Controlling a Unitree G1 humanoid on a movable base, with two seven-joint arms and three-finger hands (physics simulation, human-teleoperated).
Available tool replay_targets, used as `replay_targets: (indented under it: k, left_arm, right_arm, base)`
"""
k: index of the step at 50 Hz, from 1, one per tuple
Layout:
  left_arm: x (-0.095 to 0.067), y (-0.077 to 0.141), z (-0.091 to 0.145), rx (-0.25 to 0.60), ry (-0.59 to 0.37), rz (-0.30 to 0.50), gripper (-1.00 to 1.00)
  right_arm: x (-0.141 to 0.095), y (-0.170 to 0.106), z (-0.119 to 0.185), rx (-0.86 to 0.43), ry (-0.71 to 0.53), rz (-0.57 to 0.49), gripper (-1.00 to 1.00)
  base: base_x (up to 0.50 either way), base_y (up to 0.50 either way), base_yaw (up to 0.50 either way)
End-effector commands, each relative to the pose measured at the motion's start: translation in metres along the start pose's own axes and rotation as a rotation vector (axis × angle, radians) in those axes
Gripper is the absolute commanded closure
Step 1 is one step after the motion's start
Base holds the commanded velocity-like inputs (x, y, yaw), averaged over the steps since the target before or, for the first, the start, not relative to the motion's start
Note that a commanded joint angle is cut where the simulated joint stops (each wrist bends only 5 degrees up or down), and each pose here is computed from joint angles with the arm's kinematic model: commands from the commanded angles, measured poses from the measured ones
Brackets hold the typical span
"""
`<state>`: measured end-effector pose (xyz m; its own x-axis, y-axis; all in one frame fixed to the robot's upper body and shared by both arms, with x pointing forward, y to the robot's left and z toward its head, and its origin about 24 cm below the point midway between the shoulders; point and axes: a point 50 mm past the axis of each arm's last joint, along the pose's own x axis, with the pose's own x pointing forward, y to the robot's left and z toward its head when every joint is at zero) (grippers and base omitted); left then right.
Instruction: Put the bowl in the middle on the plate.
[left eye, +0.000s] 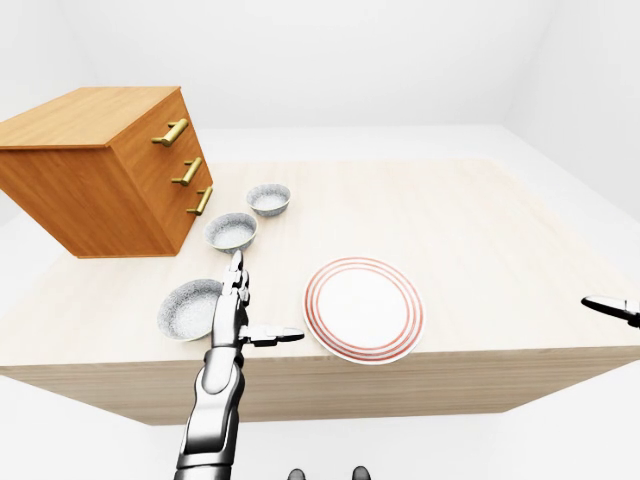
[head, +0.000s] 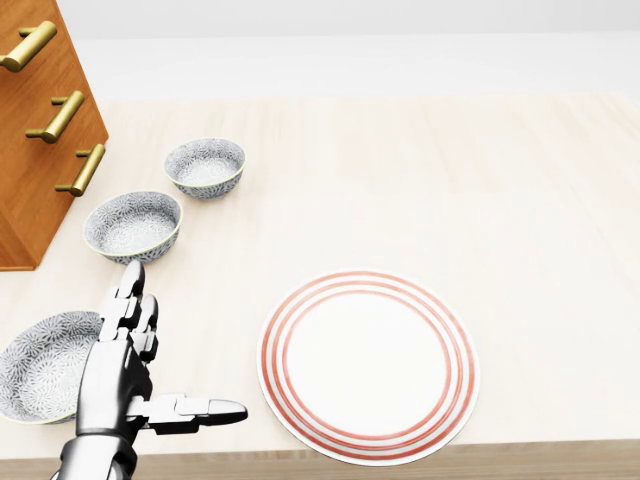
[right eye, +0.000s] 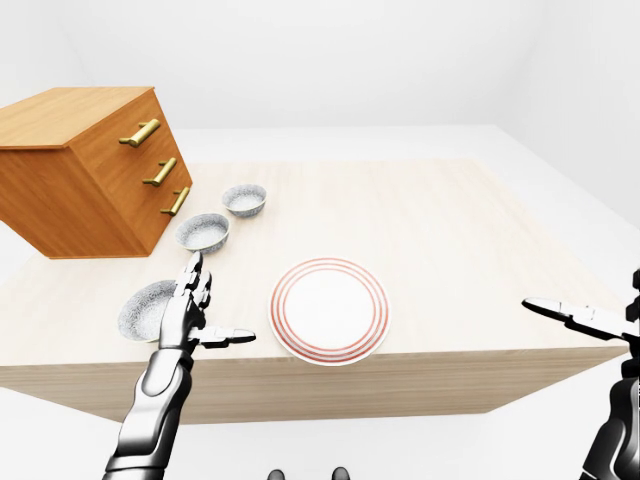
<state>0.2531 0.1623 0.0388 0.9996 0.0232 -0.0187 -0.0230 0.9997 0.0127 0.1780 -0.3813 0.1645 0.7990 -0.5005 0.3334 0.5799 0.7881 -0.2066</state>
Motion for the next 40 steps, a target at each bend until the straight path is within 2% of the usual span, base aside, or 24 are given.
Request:
replay_targets:
  k: [1, 10, 17, 40]
  left_arm:
    - [0.001, 0.000, -0.002, 0.000, 0.003, 0.002, -1.00]
    - [0.001, 0.000, -0.002, 0.003, 0.007, 0.004, -1.00]
    - [0.001, 0.000, -0.002, 0.004, 0.006, 0.004, -1.00]
    - [0.000, 0.000, -0.001, 0.005, 0.006, 0.003, -1.00]
  right_arm:
    - [0.002, 0.001, -0.011, 0.006, 0.046, -0.070, -1.00]
    - [-0.002, 0.010, -0.009, 0.011, 0.034, -0.050, -1.00]
    - [-0.005, 0.010, -0.017, -0.007, 0.069, -0.044, -1.00]
    - [-0.005, 0.010, -0.017, 0.004, 0.069, -0.047, -1.00]
  base:
    - [0.00, 0.00, 0.00]
    - [0.00, 0.00, 0.00]
    - [0.00, 0.00, 0.00]
    - [0.00, 0.00, 0.00]
